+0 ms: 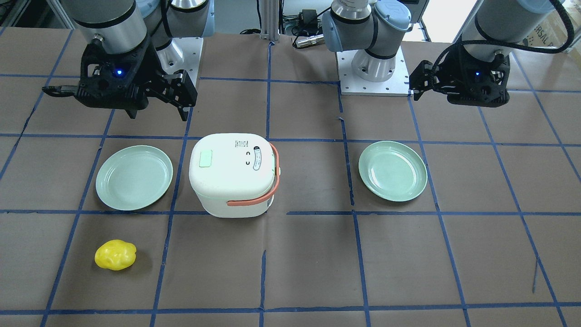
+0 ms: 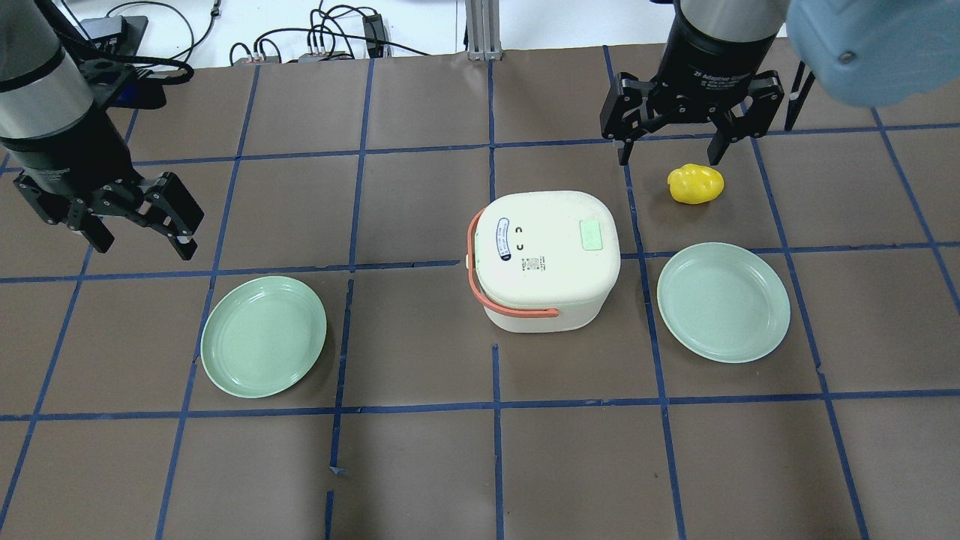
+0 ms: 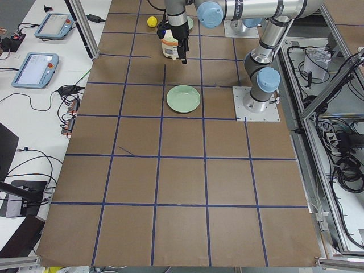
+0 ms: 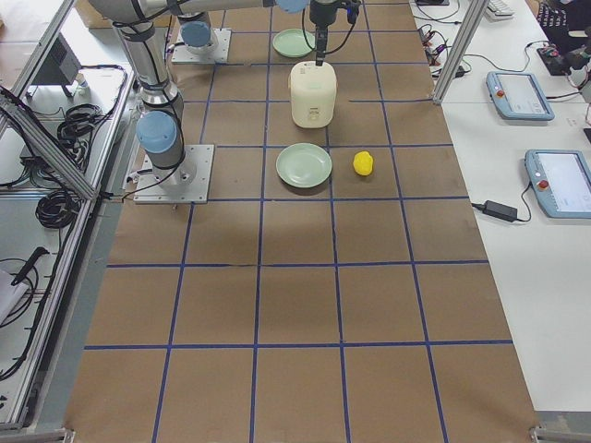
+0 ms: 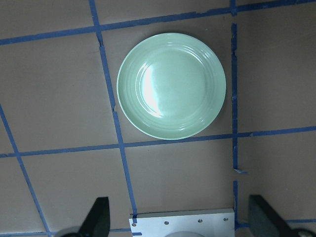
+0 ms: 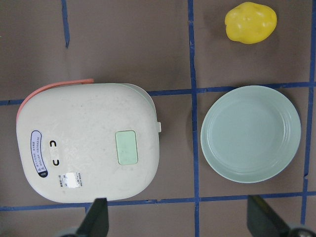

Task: Press rice cooker button
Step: 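Move the right gripper toward the rice cooker's green button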

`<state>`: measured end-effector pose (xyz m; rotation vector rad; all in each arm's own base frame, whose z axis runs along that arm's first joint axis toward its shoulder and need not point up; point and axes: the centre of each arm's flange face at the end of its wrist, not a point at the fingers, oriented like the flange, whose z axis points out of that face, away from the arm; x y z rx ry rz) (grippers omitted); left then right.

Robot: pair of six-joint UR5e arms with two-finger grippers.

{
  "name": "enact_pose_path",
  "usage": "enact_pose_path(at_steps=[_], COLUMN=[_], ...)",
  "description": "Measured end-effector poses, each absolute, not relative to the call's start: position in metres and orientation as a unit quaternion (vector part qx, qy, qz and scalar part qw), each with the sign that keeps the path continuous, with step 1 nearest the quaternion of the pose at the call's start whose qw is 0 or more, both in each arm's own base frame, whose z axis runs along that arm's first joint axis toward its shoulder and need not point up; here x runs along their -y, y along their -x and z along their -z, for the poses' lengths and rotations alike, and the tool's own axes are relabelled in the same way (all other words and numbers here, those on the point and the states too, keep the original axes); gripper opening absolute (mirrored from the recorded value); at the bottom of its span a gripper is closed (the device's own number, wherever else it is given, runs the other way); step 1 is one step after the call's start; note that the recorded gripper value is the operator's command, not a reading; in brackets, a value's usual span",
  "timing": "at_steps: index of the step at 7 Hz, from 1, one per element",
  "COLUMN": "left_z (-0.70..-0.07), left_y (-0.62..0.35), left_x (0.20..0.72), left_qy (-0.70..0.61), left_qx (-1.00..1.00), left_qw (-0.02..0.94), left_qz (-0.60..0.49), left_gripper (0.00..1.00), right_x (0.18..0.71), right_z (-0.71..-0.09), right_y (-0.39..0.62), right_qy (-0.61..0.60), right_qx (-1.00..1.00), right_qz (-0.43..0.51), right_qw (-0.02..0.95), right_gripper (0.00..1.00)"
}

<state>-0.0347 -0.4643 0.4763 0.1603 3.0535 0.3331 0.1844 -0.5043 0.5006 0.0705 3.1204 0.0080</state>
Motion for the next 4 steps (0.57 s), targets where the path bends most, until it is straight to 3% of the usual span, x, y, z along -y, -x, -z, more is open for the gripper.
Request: enact_pose_path(at_steps=[1, 2, 4], left_z=[-0.476, -0.476, -0.476], left_y=[0.035, 0.035, 0.035], left_x=[0.464, 0.464, 0.464], left_qy=[-0.052, -0.052, -0.052], left_qx=[-0.992, -0.992, -0.992], left_qw=[0.033, 0.033, 0.033], left_qz=[-0.108, -0.108, -0.108], left_gripper=[1.00, 1.00, 1.00], right_x=[0.506, 0.505, 0.506], right_z=[-0.497, -0.492, -0.481], right_y=[-0.188, -0.191, -0.196], right_qy=[-0.023, -0.023, -0.021], right_qx=[-1.000, -0.999, -0.998], right_qz=[0.002, -0.001, -0.017], right_qw=[0.021, 0.034, 0.051], right_gripper=[0.25, 0.15, 0.08])
